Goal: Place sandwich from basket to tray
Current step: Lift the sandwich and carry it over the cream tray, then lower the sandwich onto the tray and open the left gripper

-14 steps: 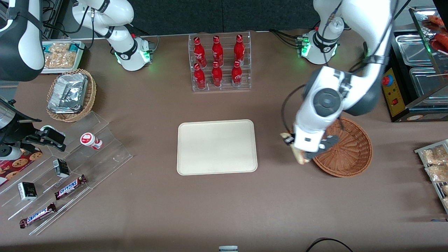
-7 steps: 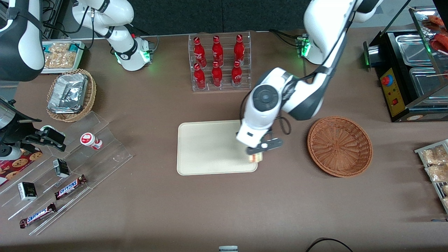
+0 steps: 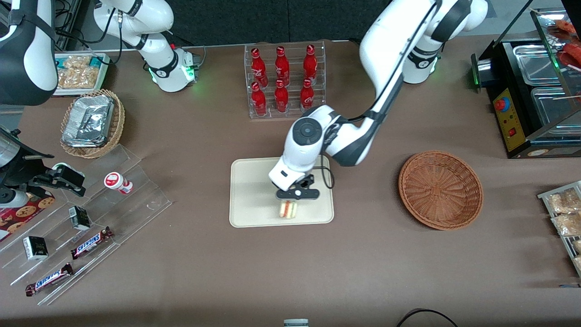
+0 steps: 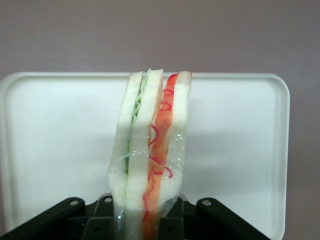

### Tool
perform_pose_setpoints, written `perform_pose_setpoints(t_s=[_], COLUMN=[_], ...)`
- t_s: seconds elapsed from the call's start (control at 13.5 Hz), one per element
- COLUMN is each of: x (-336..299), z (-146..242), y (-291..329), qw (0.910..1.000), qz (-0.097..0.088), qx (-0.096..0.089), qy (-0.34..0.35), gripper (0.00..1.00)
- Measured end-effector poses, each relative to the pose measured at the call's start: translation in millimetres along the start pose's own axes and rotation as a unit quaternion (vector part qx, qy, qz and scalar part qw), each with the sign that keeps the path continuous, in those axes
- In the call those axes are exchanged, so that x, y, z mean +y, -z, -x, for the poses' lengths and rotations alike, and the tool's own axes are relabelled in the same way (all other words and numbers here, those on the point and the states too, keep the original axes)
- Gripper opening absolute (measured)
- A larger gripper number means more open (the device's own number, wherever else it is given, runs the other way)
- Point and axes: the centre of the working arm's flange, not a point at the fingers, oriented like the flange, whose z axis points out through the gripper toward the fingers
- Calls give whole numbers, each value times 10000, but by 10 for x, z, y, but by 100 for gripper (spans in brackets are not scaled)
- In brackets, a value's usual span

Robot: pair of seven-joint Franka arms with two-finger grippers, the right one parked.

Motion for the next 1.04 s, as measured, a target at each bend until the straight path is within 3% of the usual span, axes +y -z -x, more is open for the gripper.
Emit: perform_pose_setpoints(t_s=[0.3, 0.52, 0.81, 0.89, 1.04], x=[224, 194, 180, 193, 232], z=[209, 247, 199, 210, 243], y=[-257, -434, -598, -625, -638], qw=[9994, 9994, 9990, 9987, 9983], qz=[-131, -276, -413, -458, -513], qx=[17, 14, 151, 202, 283], qy=[-306, -212, 73, 25, -19], gripper=[19, 19, 23, 26, 44])
